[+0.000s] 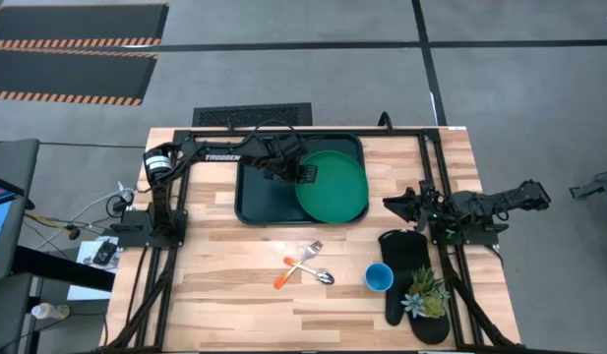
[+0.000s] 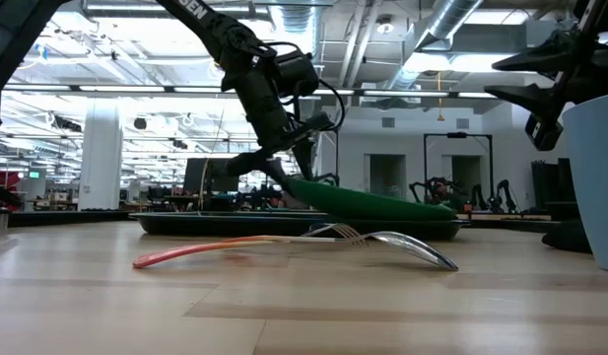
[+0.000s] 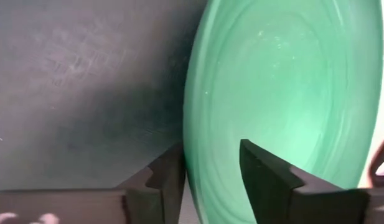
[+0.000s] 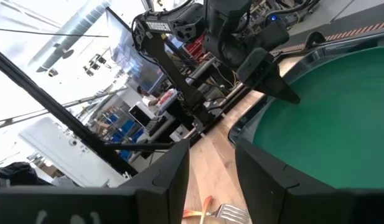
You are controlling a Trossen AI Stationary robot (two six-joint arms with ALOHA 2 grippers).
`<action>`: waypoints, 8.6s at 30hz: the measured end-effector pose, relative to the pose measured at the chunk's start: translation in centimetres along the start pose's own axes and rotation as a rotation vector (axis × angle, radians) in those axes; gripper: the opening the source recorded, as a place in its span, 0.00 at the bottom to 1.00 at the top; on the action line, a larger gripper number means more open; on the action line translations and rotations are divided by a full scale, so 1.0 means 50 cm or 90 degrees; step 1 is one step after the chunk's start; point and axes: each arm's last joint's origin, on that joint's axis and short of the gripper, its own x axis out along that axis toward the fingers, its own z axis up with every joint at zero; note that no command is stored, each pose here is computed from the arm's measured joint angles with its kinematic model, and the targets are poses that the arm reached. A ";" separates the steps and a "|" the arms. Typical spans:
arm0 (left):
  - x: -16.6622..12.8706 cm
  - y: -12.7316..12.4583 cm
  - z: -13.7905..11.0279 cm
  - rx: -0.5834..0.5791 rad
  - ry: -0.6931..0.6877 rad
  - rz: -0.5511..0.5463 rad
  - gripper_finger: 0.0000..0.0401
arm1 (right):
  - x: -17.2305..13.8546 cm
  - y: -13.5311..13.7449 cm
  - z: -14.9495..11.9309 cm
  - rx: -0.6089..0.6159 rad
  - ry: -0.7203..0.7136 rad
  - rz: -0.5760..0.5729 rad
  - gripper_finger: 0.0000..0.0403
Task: Pick and place plate/cup/fork/spoon on tray
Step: Put the green plate on the black tray, then put the blue cup on top of the green plate on the black tray
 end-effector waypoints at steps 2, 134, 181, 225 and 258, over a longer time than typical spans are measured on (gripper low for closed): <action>0.000 0.001 0.001 0.000 0.001 -0.001 0.39 | 0.000 0.000 0.001 0.000 -0.006 -0.006 0.44; -0.176 -0.078 -0.120 0.427 -0.008 -0.052 0.76 | 0.401 0.116 0.023 -0.305 0.821 -0.364 0.03; -0.182 -0.134 -0.150 0.420 -0.114 -0.120 0.76 | 0.225 0.264 0.255 -0.247 0.525 -0.290 0.55; 0.000 -0.261 -0.207 0.559 -0.020 -0.006 0.68 | 0.197 0.290 0.241 -0.254 0.527 -0.284 0.55; -0.098 -0.271 -0.040 0.540 -0.052 -0.007 0.00 | 0.151 0.302 0.273 -0.101 0.432 -0.314 0.55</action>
